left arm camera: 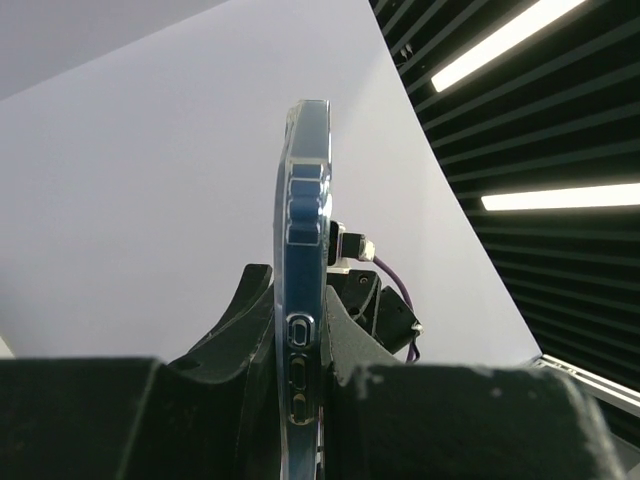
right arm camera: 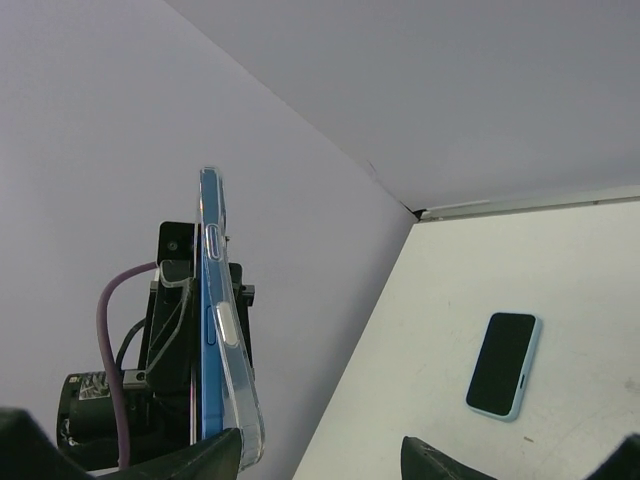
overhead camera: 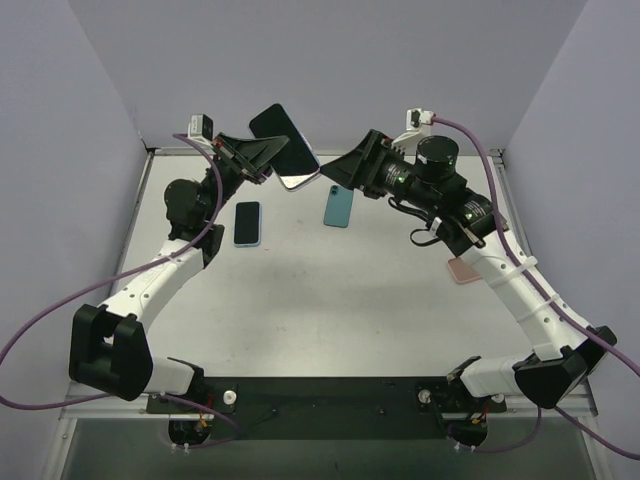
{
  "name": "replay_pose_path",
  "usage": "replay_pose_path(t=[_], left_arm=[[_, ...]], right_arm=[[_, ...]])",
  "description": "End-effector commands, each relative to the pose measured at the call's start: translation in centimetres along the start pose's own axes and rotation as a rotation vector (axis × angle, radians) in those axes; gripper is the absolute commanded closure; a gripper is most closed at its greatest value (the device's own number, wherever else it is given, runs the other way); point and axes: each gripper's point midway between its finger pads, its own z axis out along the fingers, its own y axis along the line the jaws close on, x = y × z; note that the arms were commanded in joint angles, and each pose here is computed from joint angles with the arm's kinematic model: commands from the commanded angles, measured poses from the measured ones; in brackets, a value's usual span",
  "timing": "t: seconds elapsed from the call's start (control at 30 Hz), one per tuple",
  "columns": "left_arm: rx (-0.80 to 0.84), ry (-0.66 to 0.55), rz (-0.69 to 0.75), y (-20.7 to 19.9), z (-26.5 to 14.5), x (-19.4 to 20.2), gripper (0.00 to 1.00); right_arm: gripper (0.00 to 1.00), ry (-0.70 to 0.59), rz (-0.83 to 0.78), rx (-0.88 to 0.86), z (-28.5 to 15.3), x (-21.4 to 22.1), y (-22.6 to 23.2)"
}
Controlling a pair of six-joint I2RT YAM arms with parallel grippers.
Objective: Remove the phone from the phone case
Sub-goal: Remove the phone case from the phone.
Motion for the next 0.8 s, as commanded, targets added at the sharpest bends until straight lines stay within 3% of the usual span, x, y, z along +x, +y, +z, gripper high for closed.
replay_pose_path(t=[0.0,0.1,0.3,0.6,0.77], left_arm=[[0.334,0.191,0.025,-11.6,-1.2,5.1,1.00],[0.322,0.209,0.029,-11.4,-1.0,5.4,1.00],[0.313,0.256,-0.037,-9.6,-1.0,6.3,1.00],[0.294,0.311,-0.084,-7.7,-0.3,8.7,1.00],[0.284,0.318,-0.101,-6.9,-0.3,9.3,1.00]], right_arm=[[0.42,0.176,-0.002,0.227,2.8,5.8,-7.5],[0.41,0.190,0.020,0.164,3.2,5.9,-6.7],[0.40,0.188,0.140,-0.157,4.6,4.5,-1.3],[0.43,0.175,0.303,-0.368,5.9,3.3,1.8],[0.58,0.155,0.373,-0.404,6.5,2.5,2.2]])
